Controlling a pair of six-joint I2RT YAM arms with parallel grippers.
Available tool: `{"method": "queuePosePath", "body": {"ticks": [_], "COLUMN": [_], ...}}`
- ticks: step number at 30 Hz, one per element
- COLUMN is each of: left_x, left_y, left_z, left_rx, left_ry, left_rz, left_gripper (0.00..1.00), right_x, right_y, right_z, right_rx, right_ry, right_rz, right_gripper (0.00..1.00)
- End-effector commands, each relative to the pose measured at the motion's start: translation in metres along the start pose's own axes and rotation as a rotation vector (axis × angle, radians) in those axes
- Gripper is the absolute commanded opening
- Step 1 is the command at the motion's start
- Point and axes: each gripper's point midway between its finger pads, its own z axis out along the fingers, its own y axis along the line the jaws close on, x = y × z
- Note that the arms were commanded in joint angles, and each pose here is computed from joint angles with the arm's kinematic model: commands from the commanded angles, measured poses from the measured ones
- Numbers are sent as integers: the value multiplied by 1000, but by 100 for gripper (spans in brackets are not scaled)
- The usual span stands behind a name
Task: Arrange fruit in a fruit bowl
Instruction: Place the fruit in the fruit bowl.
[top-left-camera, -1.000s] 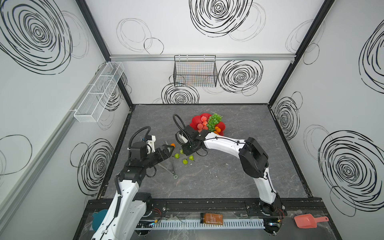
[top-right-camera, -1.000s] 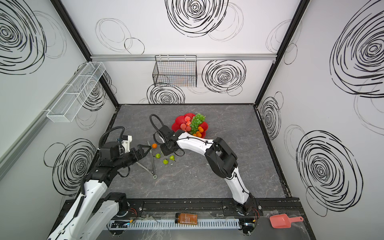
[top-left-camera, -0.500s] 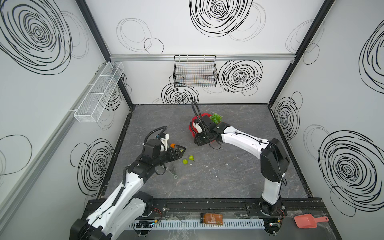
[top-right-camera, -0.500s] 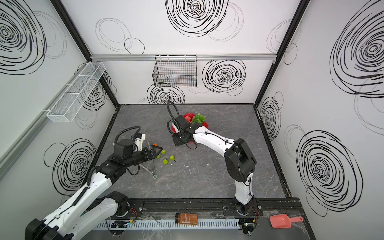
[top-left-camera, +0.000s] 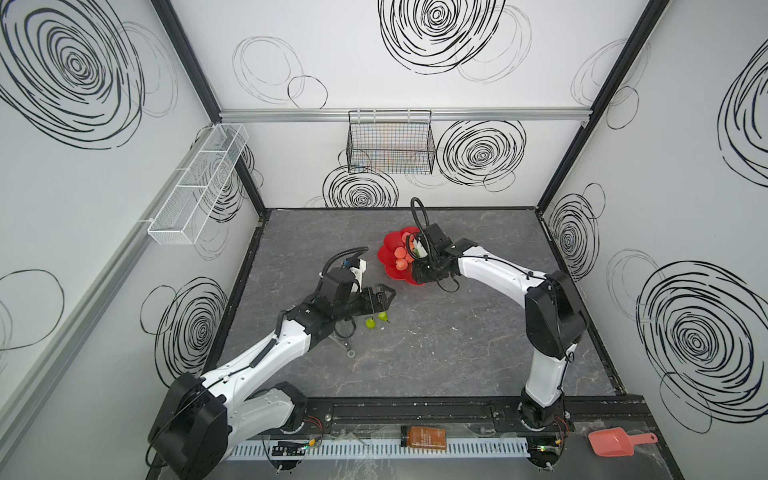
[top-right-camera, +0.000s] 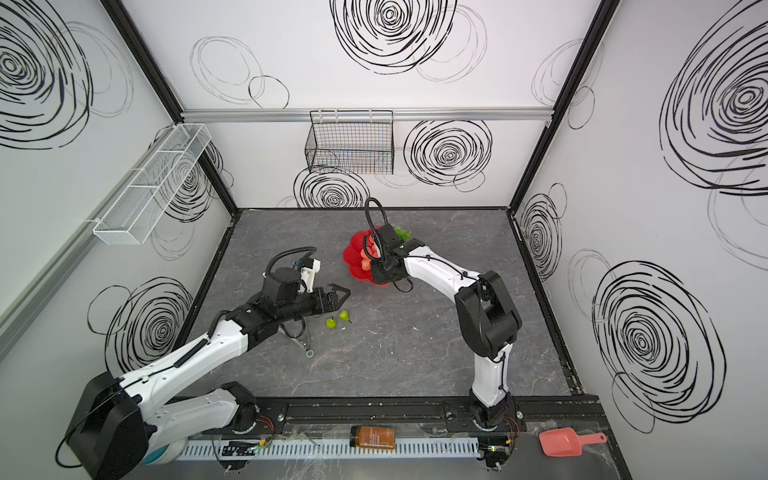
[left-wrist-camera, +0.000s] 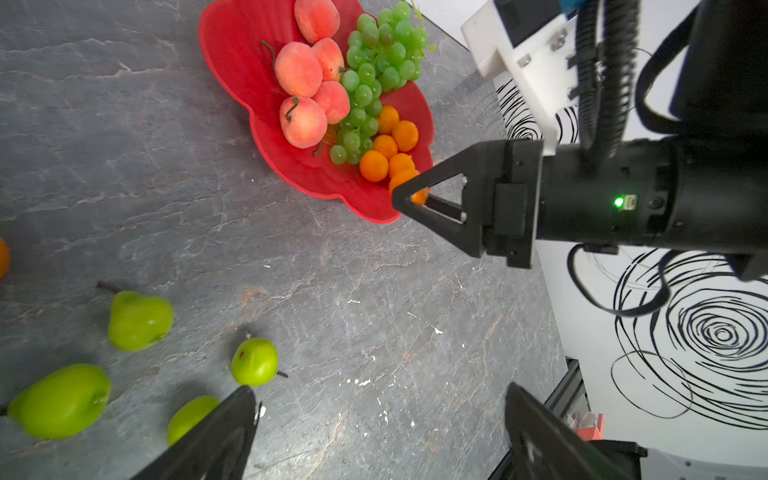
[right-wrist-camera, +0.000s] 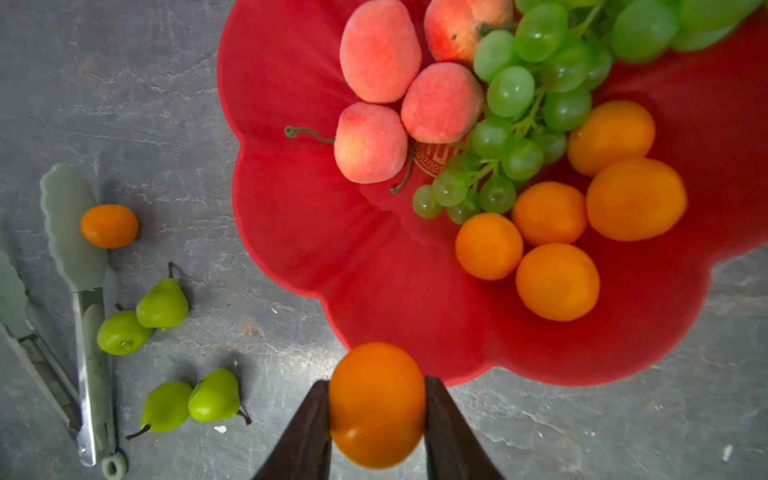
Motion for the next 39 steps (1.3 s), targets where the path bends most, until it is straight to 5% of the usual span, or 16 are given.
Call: {"method": "queuePosePath", "body": {"ticks": [1,18,39], "left_x": [-29,-34,-34], "left_y": [-23,-16,-11], "left_z": [3,7,2], "left_rx": [53,28,22], "left_ry": [-87,-81,-83], "left_rz": [24,32,30], "left_gripper": [96,96,96], "right_x": [-6,-25,-24], "right_y": [-3,-17,-26], "right_z": [13,55,58], "right_rx": [37,139,161], "right_ry": [5,39,50], "right_rz": [20,45,68], "right_gripper": [37,36,45]}}
